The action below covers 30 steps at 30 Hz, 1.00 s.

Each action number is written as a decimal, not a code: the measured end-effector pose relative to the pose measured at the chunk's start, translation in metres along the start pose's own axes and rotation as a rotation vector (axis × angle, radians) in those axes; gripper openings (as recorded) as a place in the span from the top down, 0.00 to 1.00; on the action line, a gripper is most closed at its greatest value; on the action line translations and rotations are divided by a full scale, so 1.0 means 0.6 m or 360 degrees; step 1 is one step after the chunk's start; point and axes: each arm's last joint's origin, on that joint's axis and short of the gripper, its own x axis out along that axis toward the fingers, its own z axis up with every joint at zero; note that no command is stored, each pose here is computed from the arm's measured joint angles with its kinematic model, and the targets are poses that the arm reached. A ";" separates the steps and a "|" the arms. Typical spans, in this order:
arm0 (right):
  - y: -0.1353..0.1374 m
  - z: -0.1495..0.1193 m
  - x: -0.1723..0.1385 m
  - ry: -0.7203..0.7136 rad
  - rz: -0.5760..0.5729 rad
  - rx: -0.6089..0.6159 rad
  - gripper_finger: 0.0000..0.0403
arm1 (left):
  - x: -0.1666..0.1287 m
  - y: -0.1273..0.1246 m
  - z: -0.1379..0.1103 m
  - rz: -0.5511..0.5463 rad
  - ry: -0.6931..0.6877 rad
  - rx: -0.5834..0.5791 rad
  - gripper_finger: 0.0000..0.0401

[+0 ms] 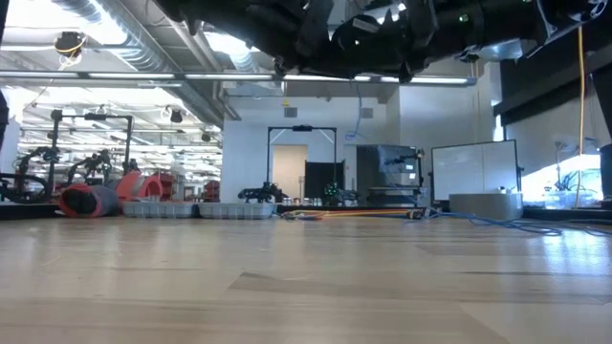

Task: Coil cords
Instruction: Coil the blue wire onto the black spool

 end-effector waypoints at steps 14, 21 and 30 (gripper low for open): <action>0.007 -0.008 -0.006 0.0100 0.0129 -0.0149 0.64 | -0.008 0.001 0.013 0.0001 -0.0061 -0.0017 1.00; 0.024 0.021 -0.054 0.0111 -0.0058 -0.0347 0.64 | -0.008 -0.001 0.009 -0.0010 -0.0024 0.0059 1.00; 0.020 0.058 -0.113 0.0078 -0.0066 -0.0363 0.63 | -0.009 -0.007 0.005 -0.0014 -0.0001 0.0122 1.00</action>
